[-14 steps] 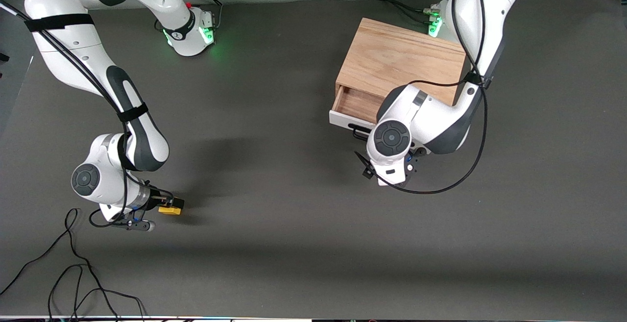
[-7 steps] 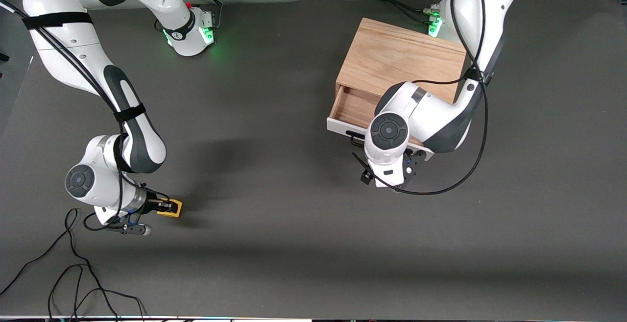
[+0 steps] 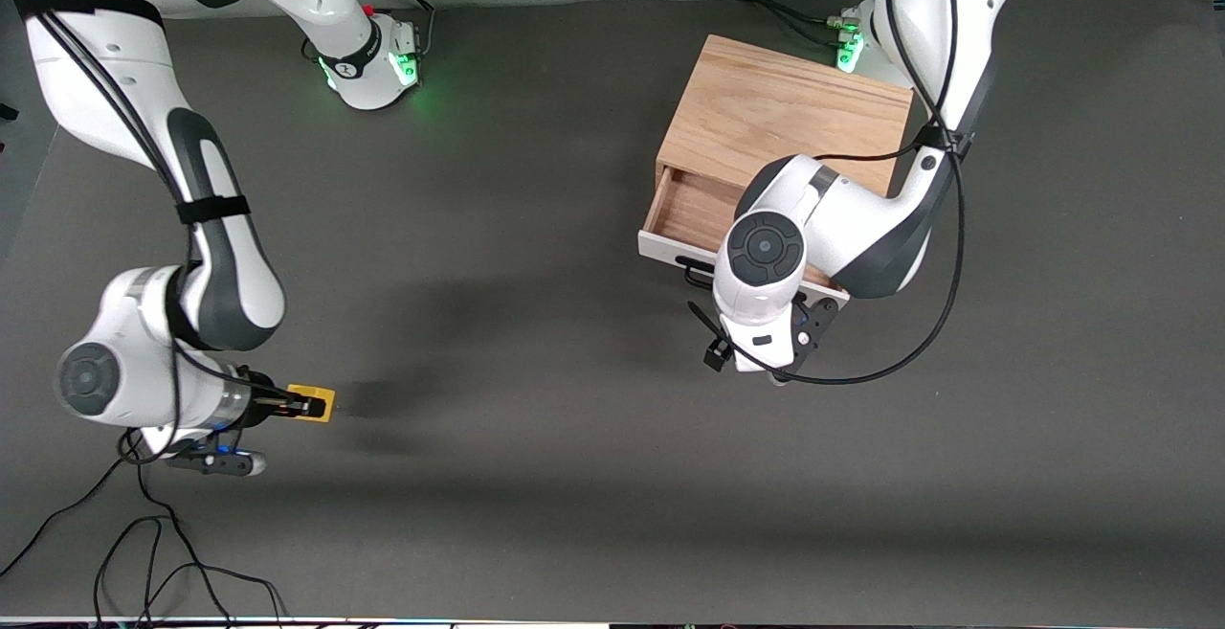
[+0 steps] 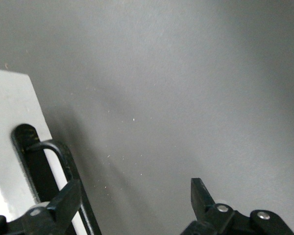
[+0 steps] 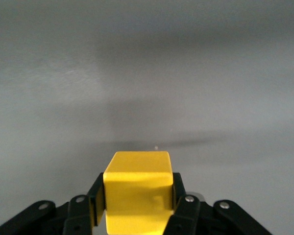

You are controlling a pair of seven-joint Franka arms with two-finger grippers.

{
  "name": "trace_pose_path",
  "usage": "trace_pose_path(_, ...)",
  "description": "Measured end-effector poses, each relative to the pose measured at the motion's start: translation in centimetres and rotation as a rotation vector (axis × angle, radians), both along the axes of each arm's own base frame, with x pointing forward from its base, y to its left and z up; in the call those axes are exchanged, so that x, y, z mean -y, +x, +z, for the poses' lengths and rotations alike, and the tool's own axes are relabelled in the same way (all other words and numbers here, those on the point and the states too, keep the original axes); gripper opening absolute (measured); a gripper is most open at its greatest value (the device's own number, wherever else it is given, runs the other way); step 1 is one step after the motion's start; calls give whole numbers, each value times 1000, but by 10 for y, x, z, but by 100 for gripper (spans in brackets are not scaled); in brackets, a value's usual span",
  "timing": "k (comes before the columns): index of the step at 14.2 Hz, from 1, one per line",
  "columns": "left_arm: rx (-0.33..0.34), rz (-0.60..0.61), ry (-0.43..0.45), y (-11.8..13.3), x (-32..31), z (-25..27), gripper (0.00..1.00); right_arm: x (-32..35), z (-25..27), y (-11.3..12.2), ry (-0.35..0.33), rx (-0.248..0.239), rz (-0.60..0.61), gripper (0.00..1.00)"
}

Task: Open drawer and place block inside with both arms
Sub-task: 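Carry the cube over the open drawer while the left gripper withdraws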

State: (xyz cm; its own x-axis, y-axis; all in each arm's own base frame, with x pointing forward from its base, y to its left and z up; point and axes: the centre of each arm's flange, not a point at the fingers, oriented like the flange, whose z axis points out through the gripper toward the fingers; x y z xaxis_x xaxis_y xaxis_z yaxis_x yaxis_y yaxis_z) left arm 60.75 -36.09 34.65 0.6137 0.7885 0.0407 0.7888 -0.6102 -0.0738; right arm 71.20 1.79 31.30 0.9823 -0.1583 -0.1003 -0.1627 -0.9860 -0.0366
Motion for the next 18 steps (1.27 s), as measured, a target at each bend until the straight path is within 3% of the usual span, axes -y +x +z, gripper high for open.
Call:
trace_pose_path(5,-141,-144,91,1,-47,100,100,-71,112,-3,11,-61,-102,55)
trace_pose_path(10,-219,-393,71,-8,-162,214,100,-232,190,-47,107,-84,-221,55)
trace_pose_path(12,-234,-513,44,-12,-215,244,100,-300,209,-76,118,-66,-210,55)
trace_pose_path(15,-220,-689,4,-12,-279,271,100,-409,227,-130,168,0,-173,55)
trace_pose_path(18,-151,-757,-75,-7,-324,274,100,-510,216,-192,187,94,-156,55)
